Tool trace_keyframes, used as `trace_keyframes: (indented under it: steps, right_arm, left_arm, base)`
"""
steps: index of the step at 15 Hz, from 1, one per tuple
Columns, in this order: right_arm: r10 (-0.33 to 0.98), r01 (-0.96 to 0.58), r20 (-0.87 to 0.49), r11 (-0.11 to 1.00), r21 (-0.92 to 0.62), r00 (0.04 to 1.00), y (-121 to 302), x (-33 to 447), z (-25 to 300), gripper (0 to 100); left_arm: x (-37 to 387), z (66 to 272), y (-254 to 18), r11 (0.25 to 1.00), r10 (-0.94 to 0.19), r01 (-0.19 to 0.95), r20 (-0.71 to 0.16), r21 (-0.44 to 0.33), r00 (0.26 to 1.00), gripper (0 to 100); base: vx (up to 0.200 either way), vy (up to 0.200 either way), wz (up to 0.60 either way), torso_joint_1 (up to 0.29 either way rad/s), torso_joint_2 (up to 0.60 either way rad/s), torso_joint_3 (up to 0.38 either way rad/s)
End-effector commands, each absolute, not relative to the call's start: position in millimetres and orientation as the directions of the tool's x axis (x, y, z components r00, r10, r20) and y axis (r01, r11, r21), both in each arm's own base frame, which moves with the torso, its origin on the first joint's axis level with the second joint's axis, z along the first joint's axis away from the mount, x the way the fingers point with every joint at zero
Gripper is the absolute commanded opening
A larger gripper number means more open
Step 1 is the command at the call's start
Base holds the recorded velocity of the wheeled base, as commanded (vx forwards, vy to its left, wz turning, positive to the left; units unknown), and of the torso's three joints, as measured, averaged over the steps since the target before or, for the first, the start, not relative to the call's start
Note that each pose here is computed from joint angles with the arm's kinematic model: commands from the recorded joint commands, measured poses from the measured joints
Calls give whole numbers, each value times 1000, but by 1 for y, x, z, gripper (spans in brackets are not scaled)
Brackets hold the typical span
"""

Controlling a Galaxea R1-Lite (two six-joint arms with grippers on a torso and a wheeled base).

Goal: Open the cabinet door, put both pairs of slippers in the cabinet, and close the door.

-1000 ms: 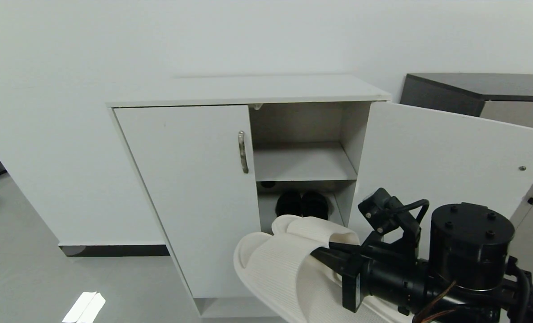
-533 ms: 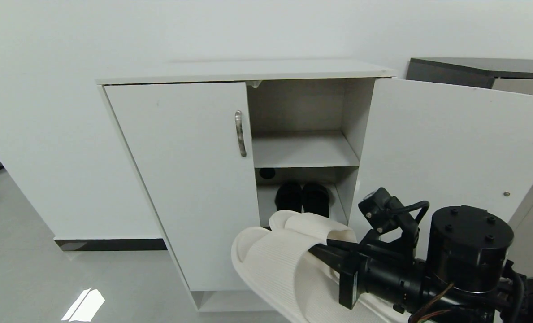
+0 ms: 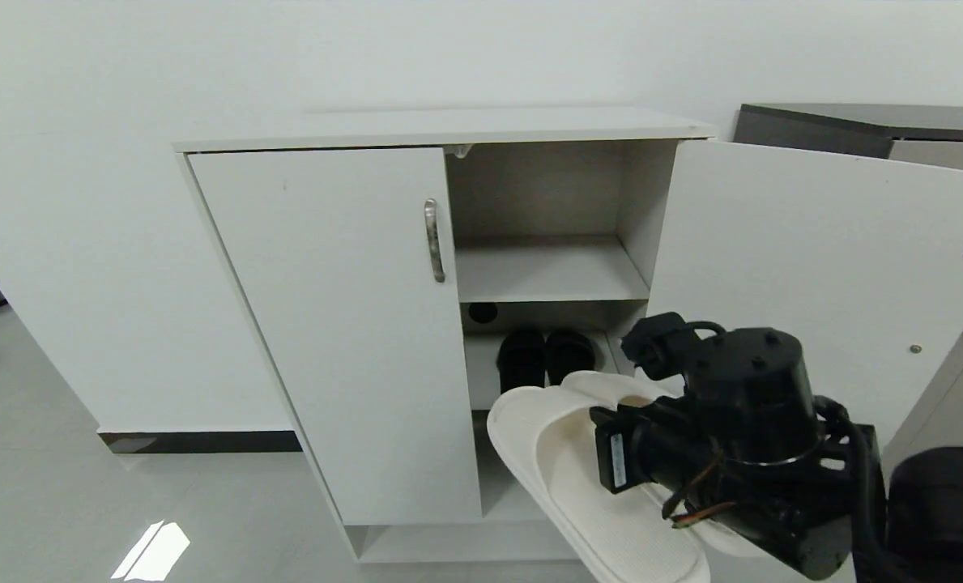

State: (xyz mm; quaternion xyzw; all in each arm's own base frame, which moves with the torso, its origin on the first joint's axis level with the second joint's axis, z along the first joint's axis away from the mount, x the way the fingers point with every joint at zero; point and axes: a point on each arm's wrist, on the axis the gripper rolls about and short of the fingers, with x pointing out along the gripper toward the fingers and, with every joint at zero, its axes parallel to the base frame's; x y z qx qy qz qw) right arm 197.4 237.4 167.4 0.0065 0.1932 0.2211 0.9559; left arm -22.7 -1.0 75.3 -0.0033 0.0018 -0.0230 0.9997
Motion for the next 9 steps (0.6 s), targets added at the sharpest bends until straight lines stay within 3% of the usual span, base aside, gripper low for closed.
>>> trace_keyframes:
  steps: [1, 5, 9]
  right_arm:
    - [324, -290, -358, 946, 149, 876, 269, 201, 211, 0]
    - [146, -130, -263, 988, 80, 954, 299, 236, 219, 0]
    - [66, -61, -153, 998, 32, 986, 304, 251, 220, 0]
  left_arm:
    - [-23, 75, -1, 999, -46, 46, -3, -6, 999, 0]
    - [-23, 75, -1, 999, -48, 48, -3, 3, 999, 0]
    - [-23, 75, -1, 999, -48, 48, -3, 3, 999, 0]
  base:
    - [0, 0, 0, 0, 0, 0]
    - [0, 0, 0, 0, 0, 0]
    - [0, 0, 0, 0, 0, 0]
